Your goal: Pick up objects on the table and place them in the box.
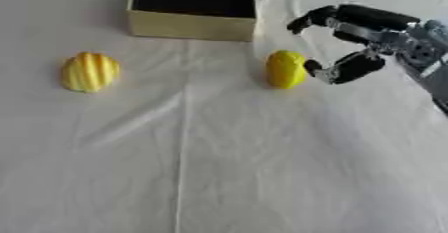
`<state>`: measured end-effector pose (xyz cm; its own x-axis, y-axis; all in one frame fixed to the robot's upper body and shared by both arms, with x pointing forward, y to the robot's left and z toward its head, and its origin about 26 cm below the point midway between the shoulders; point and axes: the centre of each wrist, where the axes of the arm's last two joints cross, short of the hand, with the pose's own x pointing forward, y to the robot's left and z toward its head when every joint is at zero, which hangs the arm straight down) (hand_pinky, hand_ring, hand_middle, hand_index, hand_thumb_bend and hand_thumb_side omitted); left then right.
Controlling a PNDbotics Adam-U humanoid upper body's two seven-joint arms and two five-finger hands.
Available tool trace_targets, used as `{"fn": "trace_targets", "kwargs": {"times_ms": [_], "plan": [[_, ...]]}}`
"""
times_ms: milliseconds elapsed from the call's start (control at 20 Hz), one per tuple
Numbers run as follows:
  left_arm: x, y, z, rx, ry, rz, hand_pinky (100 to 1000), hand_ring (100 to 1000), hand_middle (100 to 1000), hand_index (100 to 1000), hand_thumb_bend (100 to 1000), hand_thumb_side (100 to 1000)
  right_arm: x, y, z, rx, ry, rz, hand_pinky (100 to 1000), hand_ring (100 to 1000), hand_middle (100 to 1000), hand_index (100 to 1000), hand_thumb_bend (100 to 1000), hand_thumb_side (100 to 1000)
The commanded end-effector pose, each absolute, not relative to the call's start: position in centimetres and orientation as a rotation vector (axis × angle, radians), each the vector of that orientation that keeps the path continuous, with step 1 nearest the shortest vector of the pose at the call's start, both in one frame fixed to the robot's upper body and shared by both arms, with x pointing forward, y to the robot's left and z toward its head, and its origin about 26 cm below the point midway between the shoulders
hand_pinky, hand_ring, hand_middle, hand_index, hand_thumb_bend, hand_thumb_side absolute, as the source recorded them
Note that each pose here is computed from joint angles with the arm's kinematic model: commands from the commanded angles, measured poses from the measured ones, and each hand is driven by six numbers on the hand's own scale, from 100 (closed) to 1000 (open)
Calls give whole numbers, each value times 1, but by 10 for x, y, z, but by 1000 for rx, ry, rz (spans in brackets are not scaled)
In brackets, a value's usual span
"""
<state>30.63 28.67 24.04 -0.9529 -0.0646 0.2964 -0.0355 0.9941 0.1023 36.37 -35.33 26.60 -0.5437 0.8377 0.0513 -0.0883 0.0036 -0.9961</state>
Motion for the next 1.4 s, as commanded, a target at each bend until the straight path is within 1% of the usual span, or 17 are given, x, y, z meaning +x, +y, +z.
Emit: {"fn": "trace_targets", "kwargs": {"times_ms": [50, 100, 150, 400, 500, 600, 650, 700, 750, 800, 850, 900, 950, 1000, 1050, 1250, 1400], "plan": [[303, 285, 248, 60, -2860, -160, 826, 798, 745, 841, 100, 618, 365, -360, 274, -838, -1530, 1659, 938, 920, 833, 936, 220, 100], [303, 284, 248, 58, -2860, -160, 826, 798, 745, 841, 100, 618, 366, -360, 274, -839, -1525, 1662, 938, 920, 834, 936, 221, 100], [303, 284, 249, 56, -2861, -159, 827, 799, 746, 841, 100, 618, 366, -361, 273, -838, -1520, 1668, 938, 921, 834, 936, 242, 100], [304, 283, 249, 47, -2860, -158, 827, 799, 745, 841, 100, 618, 371, -363, 269, -835, -1498, 1691, 940, 922, 839, 940, 231, 100], [304, 282, 249, 41, -2858, -155, 828, 798, 745, 841, 100, 618, 374, -364, 267, -832, -1496, 1680, 939, 921, 835, 937, 201, 100], [304, 282, 248, 41, -2854, -153, 828, 798, 745, 840, 100, 618, 375, -364, 264, -824, -1501, 1666, 937, 916, 816, 920, 142, 100], [304, 282, 248, 42, -2852, -153, 828, 798, 745, 840, 100, 618, 376, -363, 263, -815, -1509, 1659, 930, 907, 758, 875, 100, 100], [304, 282, 247, 43, -2849, -153, 828, 799, 745, 840, 100, 618, 376, -363, 263, -807, -1524, 1645, 926, 901, 729, 851, 100, 100], [304, 282, 247, 44, -2847, -153, 828, 799, 745, 840, 100, 618, 375, -362, 263, -801, -1541, 1630, 918, 890, 665, 804, 100, 100], [304, 282, 247, 44, -2846, -152, 828, 799, 745, 840, 100, 618, 375, -361, 264, -798, -1558, 1615, 914, 883, 633, 778, 100, 100], [304, 282, 247, 43, -2845, -152, 829, 799, 746, 841, 100, 618, 374, -360, 264, -794, -1573, 1597, 907, 866, 571, 715, 100, 100], [304, 281, 247, 42, -2846, -152, 829, 799, 746, 841, 100, 618, 374, -360, 265, -789, -1591, 1572, 902, 858, 549, 693, 100, 100], [304, 281, 247, 41, -2846, -153, 829, 799, 746, 840, 100, 618, 373, -360, 266, -786, -1606, 1548, 887, 829, 497, 636, 100, 106], [304, 281, 247, 41, -2845, -152, 829, 799, 746, 840, 100, 618, 373, -360, 267, -786, -1621, 1523, 879, 816, 473, 609, 100, 110], [304, 281, 247, 40, -2843, -151, 829, 800, 746, 840, 100, 618, 372, -360, 267, -788, -1637, 1492, 865, 787, 425, 560, 100, 117], [304, 281, 248, 41, -2844, -152, 829, 800, 747, 841, 100, 618, 366, -359, 280, -808, -1741, 1364, 855, 754, 378, 530, 100, 114], [304, 282, 249, 42, -2849, -156, 829, 801, 747, 840, 100, 617, 357, -354, 303, -829, -1853, 1293, 855, 729, 356, 518, 100, 106]]}}
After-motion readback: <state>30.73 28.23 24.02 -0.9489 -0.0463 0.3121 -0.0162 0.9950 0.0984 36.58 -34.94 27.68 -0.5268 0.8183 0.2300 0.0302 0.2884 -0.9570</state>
